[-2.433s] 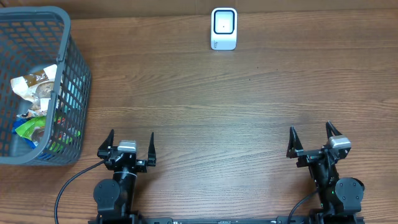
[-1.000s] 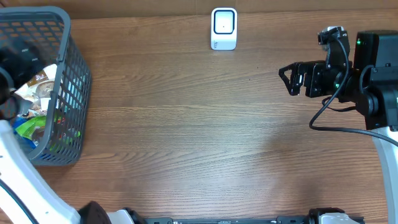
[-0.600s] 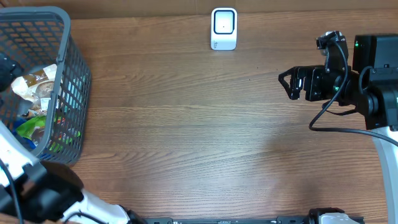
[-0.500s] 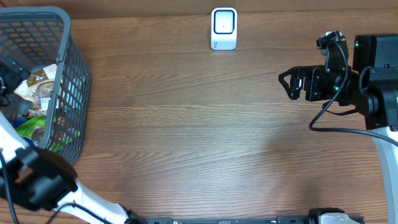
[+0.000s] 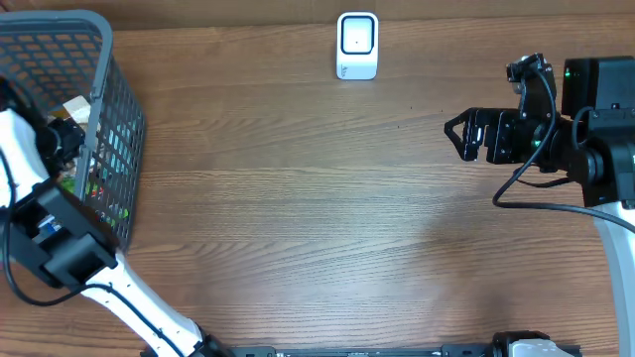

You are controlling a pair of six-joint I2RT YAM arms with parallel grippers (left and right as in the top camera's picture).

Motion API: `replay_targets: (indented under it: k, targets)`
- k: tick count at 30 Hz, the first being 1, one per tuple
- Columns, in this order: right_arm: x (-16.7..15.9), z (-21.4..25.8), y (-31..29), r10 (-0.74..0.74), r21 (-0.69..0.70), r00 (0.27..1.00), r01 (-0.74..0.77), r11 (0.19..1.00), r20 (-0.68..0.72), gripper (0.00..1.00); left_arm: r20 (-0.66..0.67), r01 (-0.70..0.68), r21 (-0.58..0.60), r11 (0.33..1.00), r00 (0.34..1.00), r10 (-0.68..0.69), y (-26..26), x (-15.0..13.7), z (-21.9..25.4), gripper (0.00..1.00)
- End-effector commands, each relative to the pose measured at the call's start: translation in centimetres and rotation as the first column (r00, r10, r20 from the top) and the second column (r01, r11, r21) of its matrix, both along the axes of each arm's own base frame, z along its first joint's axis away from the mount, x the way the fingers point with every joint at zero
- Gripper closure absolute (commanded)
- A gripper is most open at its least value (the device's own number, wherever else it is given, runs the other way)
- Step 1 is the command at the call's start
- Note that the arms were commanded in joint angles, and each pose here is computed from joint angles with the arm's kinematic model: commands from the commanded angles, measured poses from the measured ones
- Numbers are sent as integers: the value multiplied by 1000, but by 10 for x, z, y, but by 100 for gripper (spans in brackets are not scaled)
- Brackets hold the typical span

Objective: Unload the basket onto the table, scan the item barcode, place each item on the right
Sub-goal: 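Reach into the basket and grasp the clear-and-beige snack bag with the left gripper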

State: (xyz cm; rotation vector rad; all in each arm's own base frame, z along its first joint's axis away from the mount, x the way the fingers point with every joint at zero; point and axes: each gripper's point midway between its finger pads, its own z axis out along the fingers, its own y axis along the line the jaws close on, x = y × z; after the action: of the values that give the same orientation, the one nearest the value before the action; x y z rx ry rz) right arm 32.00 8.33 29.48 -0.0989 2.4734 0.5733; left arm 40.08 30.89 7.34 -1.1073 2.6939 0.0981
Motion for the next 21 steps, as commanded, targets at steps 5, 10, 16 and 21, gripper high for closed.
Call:
replay_targets:
  k: [5,10,16,21]
  targets:
    - [2,11,3,-10,24,1000,9,1000,22,0,-111,-16,106,994,993,28,0,-2,-9,91]
    - [2,12,3,-23,33,1000,22,999,16,0,-90,-16,104,994,996,25,-1,1,0,96]
    - [3,11,0,-32,21,999,31,999,18,0,36,-30,117,993,999,26,-11,4,85,96]
    - [3,11,0,-32,21,999,31,999,19,0,109,-63,99,993,993,52,-28,-8,132,96]
